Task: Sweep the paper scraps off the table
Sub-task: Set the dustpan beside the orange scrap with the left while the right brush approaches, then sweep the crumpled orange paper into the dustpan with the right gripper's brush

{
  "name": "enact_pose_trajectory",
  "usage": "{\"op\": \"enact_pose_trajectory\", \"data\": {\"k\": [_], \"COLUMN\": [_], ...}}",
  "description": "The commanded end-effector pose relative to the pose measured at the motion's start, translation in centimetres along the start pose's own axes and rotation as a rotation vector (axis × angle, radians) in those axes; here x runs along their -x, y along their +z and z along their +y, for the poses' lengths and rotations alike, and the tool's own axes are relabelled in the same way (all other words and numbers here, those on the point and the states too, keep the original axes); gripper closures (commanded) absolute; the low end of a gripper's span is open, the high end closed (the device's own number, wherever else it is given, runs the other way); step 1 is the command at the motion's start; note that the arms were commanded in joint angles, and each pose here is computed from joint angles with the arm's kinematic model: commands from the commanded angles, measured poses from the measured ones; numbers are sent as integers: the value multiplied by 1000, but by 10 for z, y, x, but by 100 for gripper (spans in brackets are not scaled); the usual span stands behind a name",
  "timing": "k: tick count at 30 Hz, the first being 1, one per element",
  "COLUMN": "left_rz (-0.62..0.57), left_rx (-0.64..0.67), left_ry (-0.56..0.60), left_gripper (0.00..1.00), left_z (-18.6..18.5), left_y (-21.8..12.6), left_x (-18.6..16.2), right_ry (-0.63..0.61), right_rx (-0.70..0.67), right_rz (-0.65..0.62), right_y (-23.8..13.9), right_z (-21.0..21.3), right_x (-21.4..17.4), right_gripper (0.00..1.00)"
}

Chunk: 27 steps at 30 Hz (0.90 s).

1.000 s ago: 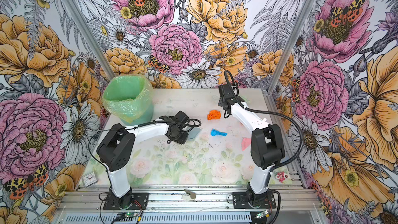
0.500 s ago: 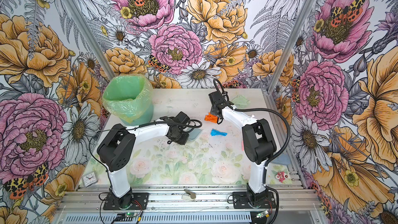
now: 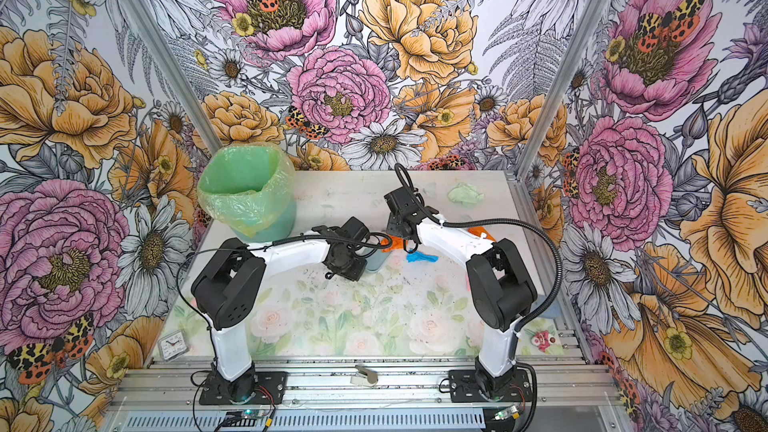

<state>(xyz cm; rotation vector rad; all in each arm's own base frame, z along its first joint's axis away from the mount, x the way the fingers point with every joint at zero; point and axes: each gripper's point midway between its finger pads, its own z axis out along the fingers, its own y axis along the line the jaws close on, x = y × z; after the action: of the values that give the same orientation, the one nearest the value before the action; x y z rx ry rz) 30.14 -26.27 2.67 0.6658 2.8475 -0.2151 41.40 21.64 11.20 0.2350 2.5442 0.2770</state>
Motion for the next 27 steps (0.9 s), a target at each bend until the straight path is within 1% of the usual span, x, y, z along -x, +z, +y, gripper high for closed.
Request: {"op": "enact_pose_trajectory", "data": {"k": [1,5,9,14,17,22,27], "left_rz": [-31,-36,-34,-34,-34,-30,-30], "left_rx": [-21,-32,-34,-34,-32,-32,-32], "left_ry": [-9,-13,-10,-7,-5,-7,-8], "left_gripper": [94,94,94,94,94,94,94], "left_z": [-9,-11,-11,-11,-11,-10,-10], "left_y": [0,0,1,0,-1,0,1], "left_x": [11,13,12,10,9,7,8], "right_ry": [21,45,41,37,8,-50,-135], "right_rx": [105,173,171,60,-14,-135,-273], "right_rz": [48,97,69,-71,-136,-162,-174], "right_y": [-14,-15,-20,-35,-44,-51,-58], "right_z": [22,33,31,-2,-22,-55,-82], "right_x": [-11,-21,-12,31,55,71,71], "right_gripper": [100,100,100,100,100,100,100]}}
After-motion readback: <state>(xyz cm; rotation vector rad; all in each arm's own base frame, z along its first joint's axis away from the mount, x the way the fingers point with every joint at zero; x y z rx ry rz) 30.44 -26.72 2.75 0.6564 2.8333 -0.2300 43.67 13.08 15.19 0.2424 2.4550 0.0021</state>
